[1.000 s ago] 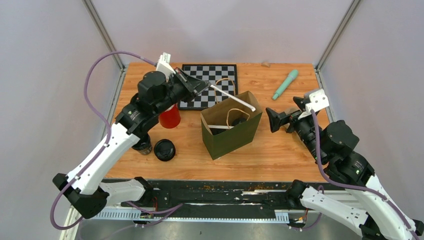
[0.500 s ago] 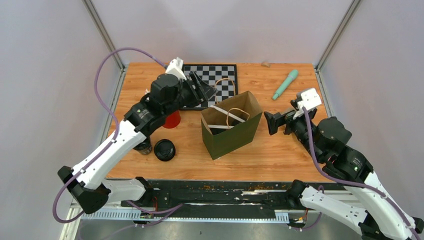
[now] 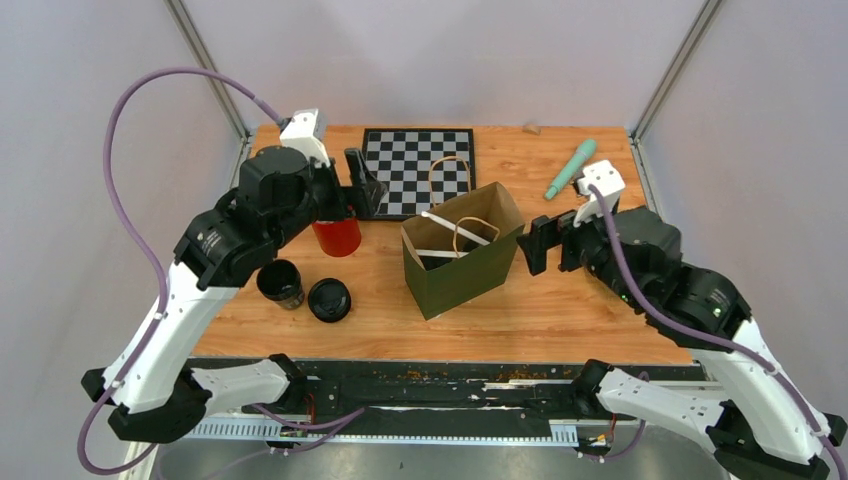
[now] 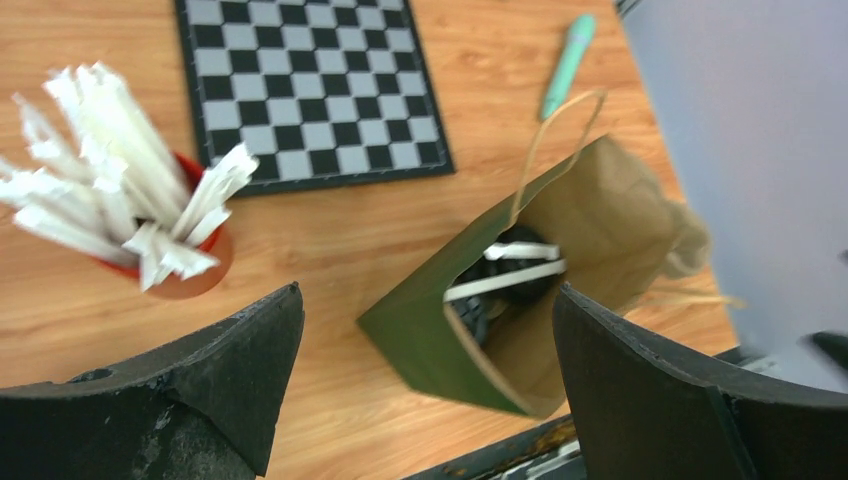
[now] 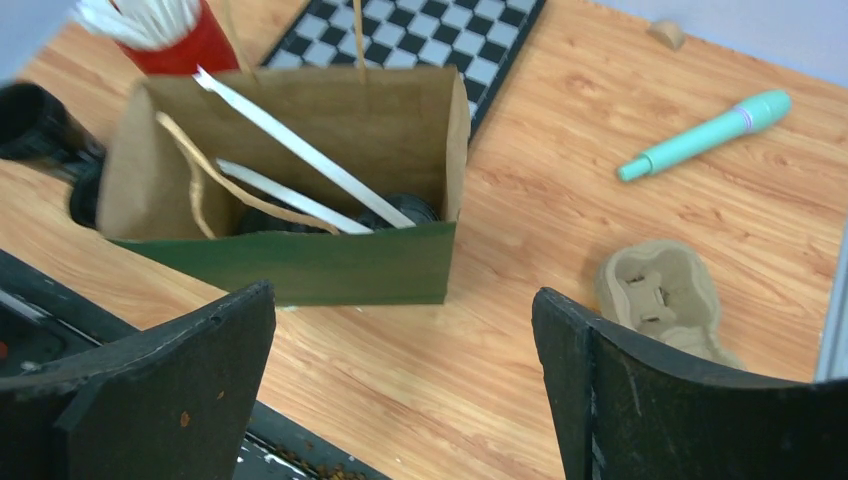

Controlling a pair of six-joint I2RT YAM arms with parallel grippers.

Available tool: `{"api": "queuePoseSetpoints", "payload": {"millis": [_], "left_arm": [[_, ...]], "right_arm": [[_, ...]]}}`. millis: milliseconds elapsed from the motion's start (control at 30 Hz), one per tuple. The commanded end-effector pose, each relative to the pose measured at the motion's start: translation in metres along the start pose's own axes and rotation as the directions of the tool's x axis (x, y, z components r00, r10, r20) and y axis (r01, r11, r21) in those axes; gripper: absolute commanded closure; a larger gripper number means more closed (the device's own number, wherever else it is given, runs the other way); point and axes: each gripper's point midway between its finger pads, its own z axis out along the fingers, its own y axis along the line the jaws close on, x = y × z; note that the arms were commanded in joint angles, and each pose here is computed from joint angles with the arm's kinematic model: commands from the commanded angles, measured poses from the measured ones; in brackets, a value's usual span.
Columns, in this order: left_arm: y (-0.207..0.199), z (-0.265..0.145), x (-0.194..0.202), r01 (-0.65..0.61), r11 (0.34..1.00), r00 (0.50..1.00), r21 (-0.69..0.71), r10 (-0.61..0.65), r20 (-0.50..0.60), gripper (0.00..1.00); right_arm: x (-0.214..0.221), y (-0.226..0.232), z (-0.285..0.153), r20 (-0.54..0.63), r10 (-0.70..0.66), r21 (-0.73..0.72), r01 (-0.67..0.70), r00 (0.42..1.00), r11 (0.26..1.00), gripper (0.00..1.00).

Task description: Pack the takeout coffee

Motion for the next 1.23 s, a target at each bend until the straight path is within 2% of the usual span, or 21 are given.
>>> {"api": "queuePoseSetpoints", "payload": {"millis": [0,200,467,833,1200], "left_arm": [[0.028,-0.022,0.014,-0.090,0.994,0.996,-0.055,0.090,-0.009,0.00],[0.026,-0.040,0.009,-0.089,0.996,0.994,0.008,0.088,0.065,0.00],[0.029,-0.057,0.009,-0.102,0.994,0.989,0.043,0.096,0.112,0.00],[0.047,-0.069,0.014,-0.090,0.996,0.987,-0.012,0.091,0.130,0.00],[0.050,-0.070,0.013,-0.081,0.996,0.985,-0.024,0.083,0.149,0.00]], "right_arm": [[-0.038,-0.001,-0.030,0.099,0.134,-0.034,-0.132,0.986,0.991,0.00],[-0.037,-0.015,-0.031,0.098,0.283,0.073,-0.291,0.954,0.954,0.00],[-0.034,-0.005,-0.027,0.115,0.376,0.021,-0.381,0.919,0.924,0.00],[-0.028,-0.017,-0.027,0.156,0.375,0.064,-0.388,0.914,0.919,0.00],[-0.034,-0.013,-0.027,0.165,0.376,0.040,-0.387,0.912,0.921,0.01]]}}
